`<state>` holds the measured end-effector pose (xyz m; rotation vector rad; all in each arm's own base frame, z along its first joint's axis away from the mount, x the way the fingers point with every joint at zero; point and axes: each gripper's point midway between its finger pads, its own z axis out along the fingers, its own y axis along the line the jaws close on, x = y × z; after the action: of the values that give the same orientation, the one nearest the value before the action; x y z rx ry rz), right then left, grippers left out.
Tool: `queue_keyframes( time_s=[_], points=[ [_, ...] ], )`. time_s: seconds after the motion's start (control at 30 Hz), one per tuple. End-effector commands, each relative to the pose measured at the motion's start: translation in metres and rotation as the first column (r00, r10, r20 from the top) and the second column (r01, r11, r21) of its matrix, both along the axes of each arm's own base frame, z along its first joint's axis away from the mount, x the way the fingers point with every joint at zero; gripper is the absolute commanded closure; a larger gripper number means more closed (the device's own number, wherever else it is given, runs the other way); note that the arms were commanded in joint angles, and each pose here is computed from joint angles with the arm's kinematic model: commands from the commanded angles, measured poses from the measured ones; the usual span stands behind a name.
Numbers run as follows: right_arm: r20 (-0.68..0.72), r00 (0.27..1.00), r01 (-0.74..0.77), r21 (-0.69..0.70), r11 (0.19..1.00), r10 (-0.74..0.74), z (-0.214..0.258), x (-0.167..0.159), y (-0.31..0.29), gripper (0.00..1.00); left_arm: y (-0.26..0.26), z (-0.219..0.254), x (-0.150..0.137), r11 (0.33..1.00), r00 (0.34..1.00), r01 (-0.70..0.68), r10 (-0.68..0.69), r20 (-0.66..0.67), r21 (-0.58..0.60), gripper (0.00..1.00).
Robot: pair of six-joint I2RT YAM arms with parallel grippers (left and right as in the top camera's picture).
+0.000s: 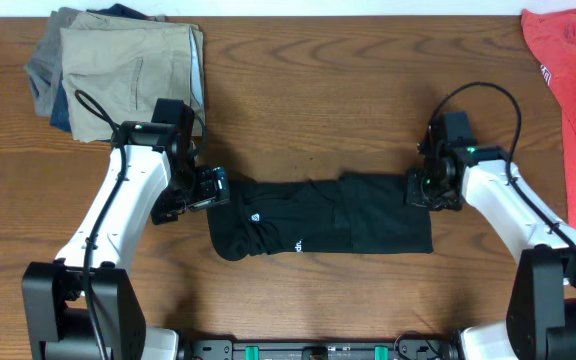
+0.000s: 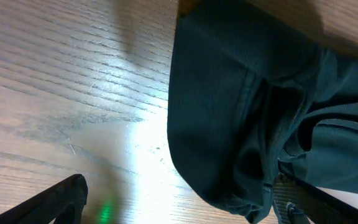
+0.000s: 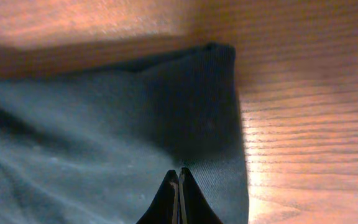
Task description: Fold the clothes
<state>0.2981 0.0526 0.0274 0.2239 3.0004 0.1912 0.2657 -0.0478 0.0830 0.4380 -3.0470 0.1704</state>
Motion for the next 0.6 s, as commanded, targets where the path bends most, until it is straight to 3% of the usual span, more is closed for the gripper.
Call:
queue_keyframes(
  time_s=[0.0, 0.33, 0.5, 0.57],
  points=[
    [0.014, 1.0, 0.014, -0.04, 0.999, -0.013, -0.008, -0.005, -0.009, 0.99, 0.002, -0.001, -0.003, 1.0, 1.0, 0.0, 0.0, -0.009, 0.007, 0.04],
    [0.063, 0.982, 0.183, -0.116, 0.976, -0.176, -0.017, 0.001, -0.045, 0.96, 0.002, -0.007, -0.008, 1.0, 1.0, 0.001, -0.001, -0.022, 0.008, 0.04],
    [0.036, 0.981, 0.191, 0.022, 0.981, -0.192, 0.005, 0.012, -0.032, 0.74, 0.003, -0.018, -0.016, 1.0, 0.999, 0.001, 0.0, -0.044, 0.01, 0.04],
    [0.035, 0.981, 0.188, 0.066, 0.98, -0.191, 0.021, 0.02, -0.026, 0.56, 0.003, -0.022, -0.017, 1.0, 0.999, 0.001, 0.0, -0.042, 0.009, 0.04]
  ],
)
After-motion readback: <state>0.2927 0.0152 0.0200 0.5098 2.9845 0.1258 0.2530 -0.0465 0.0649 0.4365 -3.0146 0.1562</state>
